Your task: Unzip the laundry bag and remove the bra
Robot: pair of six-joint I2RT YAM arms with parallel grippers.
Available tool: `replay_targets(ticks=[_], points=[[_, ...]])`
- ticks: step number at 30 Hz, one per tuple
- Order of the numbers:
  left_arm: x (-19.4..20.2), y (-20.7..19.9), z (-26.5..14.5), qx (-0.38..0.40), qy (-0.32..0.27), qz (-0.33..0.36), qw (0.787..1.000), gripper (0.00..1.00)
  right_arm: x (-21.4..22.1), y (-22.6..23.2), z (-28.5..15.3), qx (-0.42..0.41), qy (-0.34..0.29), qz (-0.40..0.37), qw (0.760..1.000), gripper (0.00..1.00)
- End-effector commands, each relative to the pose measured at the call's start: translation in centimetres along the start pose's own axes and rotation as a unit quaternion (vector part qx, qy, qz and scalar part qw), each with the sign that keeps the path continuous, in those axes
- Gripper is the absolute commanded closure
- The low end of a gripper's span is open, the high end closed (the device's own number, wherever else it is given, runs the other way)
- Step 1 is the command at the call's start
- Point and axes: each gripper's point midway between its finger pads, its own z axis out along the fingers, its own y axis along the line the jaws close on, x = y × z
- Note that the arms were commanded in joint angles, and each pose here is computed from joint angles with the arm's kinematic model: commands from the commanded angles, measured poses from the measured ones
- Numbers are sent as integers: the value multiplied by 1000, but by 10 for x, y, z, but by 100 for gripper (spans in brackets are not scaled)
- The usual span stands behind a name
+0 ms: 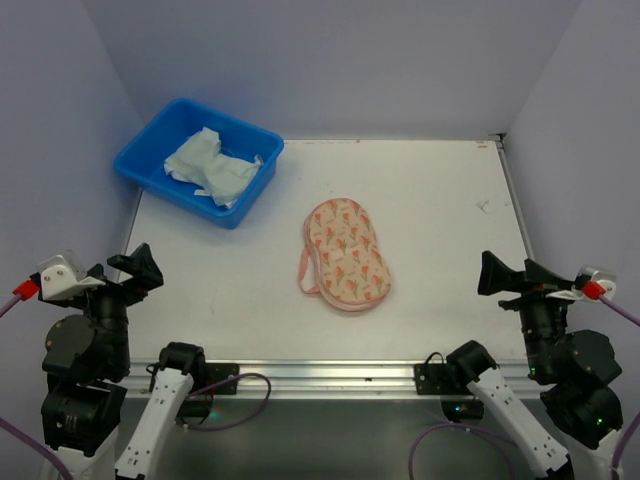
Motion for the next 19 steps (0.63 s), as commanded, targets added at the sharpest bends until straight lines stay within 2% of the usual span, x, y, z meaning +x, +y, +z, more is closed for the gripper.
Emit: replay_targets(ticks=[1, 12, 19], points=[[11, 4, 4, -14, 10, -16, 1000, 0, -4, -2, 2, 4, -18, 1, 1000, 1], [39, 5, 14, -22, 39, -22, 999, 0, 9, 0, -1, -13, -15, 12, 1000, 1], [41, 4, 17, -25, 38, -27, 999, 0, 21, 1, 3, -13, -2, 12, 1000, 1]])
